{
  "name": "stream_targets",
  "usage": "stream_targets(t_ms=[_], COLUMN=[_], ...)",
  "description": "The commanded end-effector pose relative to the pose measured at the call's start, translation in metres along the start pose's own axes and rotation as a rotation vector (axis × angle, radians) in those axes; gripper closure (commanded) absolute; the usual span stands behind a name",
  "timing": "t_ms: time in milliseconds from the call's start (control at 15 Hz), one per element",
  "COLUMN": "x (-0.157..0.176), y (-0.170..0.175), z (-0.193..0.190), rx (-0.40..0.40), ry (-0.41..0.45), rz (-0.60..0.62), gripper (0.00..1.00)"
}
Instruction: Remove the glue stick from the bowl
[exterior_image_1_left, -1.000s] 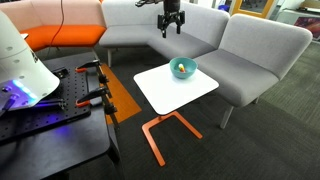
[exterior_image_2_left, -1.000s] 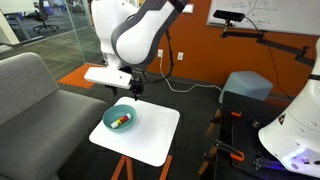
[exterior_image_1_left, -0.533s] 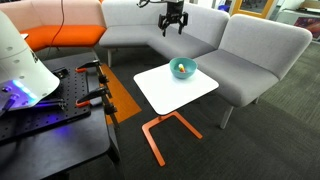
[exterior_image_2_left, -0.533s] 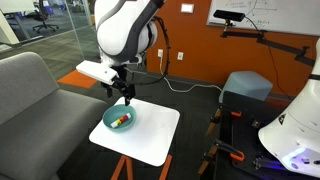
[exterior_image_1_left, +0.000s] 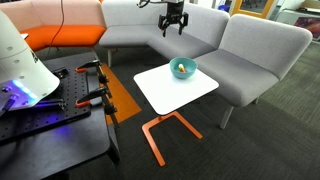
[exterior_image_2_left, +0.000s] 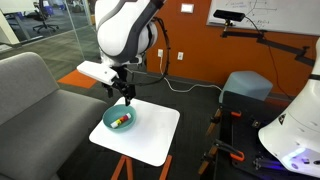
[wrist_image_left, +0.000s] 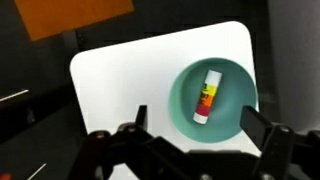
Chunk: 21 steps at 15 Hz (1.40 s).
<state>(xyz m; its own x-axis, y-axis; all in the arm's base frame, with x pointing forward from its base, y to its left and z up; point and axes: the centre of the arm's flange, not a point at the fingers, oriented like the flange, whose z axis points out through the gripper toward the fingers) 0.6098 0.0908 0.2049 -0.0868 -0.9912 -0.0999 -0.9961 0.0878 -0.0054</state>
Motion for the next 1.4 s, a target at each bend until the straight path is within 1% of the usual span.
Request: stream_targets(t_ms=[0, 133, 333, 533, 600, 667, 733, 800, 867, 933, 1000, 1067, 1333], x=[0.013, 0.03, 0.051, 0.059, 0.058, 0.056, 0.054, 0.053, 0.052, 0.051, 0.051, 0.051, 0.061], y=[-0.012, -0.022, -0.036, -0.049, -0.052, -0.055, -0.058, -0.06, -0.063, -0.064, -0.066, -0.067, -0.065], z=[0.021, 0.044, 0.078, 0.107, 0.114, 0.119, 0.125, 0.129, 0.132, 0.136, 0.138, 0.139, 0.147], rx=[0.007, 0.032, 0.043, 0.036, 0.035, 0.033, 0.035, 0.032, 0.032, 0.033, 0.034, 0.035, 0.026], ry=[-0.011, 0.007, 0.028, 0.036, 0.041, 0.04, 0.047, 0.05, 0.051, 0.053, 0.056, 0.06, 0.081], rz=[0.075, 0.127, 0.182, 0.22, 0.227, 0.229, 0.236, 0.243, 0.248, 0.257, 0.261, 0.272, 0.298], gripper=[0.0, 0.0, 0.0, 0.0, 0.02, 0.17, 0.17, 0.26, 0.31, 0.34, 0.36, 0.36, 0.32])
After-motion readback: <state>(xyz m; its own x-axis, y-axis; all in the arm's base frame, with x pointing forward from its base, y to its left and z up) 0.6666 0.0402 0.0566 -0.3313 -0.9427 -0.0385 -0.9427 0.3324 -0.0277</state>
